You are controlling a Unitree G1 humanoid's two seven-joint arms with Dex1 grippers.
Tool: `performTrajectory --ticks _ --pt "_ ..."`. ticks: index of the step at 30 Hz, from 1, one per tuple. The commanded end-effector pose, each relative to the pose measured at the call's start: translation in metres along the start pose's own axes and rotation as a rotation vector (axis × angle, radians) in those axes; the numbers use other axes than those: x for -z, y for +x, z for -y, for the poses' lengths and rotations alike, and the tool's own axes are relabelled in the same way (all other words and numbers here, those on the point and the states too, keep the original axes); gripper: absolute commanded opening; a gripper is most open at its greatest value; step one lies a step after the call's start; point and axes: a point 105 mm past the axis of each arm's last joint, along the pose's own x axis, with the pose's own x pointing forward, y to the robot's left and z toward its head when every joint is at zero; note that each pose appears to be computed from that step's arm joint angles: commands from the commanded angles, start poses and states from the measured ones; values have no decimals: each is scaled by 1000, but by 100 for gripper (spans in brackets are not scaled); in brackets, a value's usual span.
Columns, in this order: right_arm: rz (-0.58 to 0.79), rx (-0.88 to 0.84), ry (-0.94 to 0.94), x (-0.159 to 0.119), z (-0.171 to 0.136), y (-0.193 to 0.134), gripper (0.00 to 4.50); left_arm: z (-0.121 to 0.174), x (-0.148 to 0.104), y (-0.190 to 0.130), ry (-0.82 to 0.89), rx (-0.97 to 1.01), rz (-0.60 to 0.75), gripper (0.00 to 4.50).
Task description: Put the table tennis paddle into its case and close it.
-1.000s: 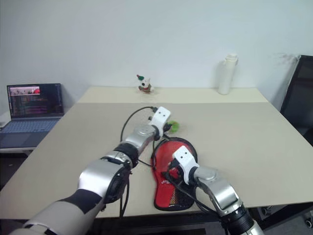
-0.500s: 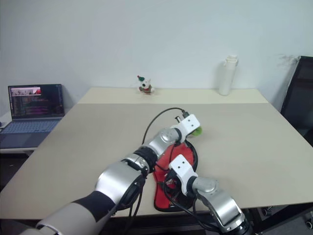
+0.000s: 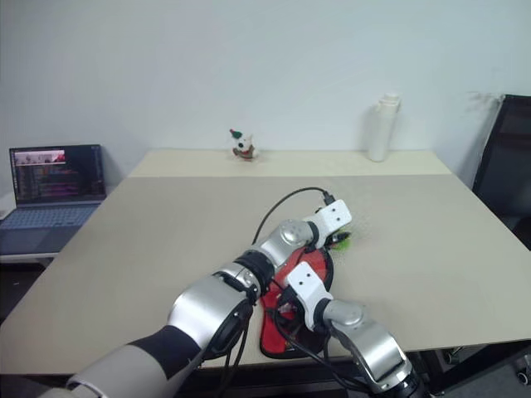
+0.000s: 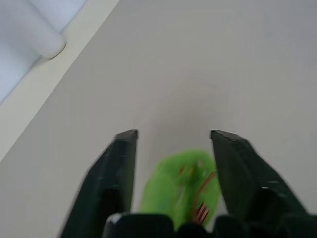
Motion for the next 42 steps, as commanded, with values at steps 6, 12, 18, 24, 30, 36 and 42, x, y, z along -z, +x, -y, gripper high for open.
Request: performTrajectory --ticks 6,12,18,24,30,36,42 --pt "-138 -4 134 30 10 3 450 -42 -23 -20 -131 -81 184 375" --pt "-3 4 170 -13 27 -20 450 -94 -18 -55 -238 -201 265 375" --pt "92 32 168 -44 47 -64 450 -115 26 -93 -343 -184 245 375" --pt "119 95 157 -55 72 -103 450 -83 57 -125 -378 90 267 375" --pt "145 247 149 -67 119 -104 450 -43 76 -129 -329 198 190 375" --pt "147 364 180 -71 158 -69 450 -17 76 -111 -283 247 156 375" --pt "147 466 243 -67 191 -40 450 -2 85 -103 -254 279 118 375"
